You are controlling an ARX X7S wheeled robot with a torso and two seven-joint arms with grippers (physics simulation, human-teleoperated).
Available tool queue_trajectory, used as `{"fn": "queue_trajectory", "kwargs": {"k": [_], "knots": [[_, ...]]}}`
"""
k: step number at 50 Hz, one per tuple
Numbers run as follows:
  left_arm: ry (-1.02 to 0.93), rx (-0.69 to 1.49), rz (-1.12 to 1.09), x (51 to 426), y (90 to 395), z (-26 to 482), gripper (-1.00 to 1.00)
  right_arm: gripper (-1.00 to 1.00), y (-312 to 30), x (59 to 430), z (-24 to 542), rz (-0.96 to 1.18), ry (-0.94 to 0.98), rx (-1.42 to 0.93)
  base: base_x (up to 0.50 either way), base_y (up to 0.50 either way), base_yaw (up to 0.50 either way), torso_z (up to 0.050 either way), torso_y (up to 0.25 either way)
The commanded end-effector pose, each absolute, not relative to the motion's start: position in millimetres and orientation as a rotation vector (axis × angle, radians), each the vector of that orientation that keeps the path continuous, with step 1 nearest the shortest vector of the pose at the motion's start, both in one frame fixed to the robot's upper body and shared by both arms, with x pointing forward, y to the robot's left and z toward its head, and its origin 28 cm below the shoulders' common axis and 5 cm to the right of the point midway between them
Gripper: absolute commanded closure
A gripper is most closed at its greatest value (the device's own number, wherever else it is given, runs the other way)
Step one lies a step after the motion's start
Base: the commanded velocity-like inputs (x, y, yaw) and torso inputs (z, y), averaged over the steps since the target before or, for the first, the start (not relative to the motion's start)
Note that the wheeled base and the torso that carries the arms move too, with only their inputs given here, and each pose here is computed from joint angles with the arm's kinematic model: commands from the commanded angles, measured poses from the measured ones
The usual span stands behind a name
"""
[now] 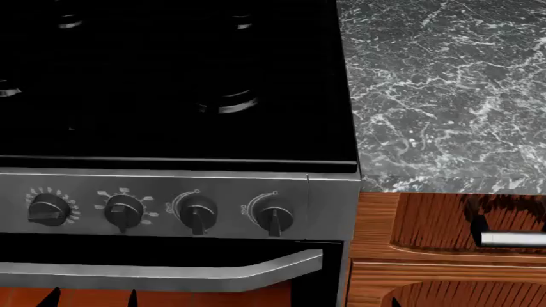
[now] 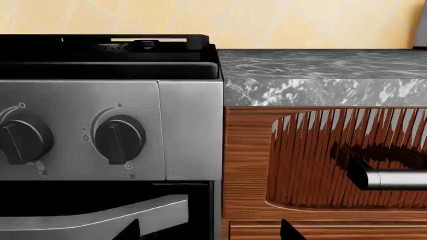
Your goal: Close the microwave door
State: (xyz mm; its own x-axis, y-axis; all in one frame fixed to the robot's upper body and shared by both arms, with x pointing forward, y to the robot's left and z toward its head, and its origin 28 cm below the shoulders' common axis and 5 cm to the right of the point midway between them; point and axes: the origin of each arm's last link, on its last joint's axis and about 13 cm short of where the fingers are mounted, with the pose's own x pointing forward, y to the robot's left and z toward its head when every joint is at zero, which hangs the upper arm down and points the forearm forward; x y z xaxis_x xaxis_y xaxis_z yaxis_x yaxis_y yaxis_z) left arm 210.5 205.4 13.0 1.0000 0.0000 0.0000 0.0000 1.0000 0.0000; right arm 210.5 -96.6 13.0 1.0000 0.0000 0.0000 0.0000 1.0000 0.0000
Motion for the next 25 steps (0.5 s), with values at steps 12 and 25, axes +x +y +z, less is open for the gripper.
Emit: {"fn": "queue_trajectory", "kwargs": {"k": [12, 25], "knots": [[-0.036, 0.000, -0.017, 210.7, 205.7, 9.7, -1.00, -1.00, -101.7, 216.7, 1.7, -0.001, -0.037, 0.039, 0.00, 0.00, 0.00, 0.000, 0.000], [-0.066, 0.012, -0.044, 209.5, 203.5, 12.3, -1.00, -1.00, -100.7, 215.6, 2.7, 0.011, -0.057, 0.033, 0.00, 0.00, 0.00, 0.000, 0.000]]}}
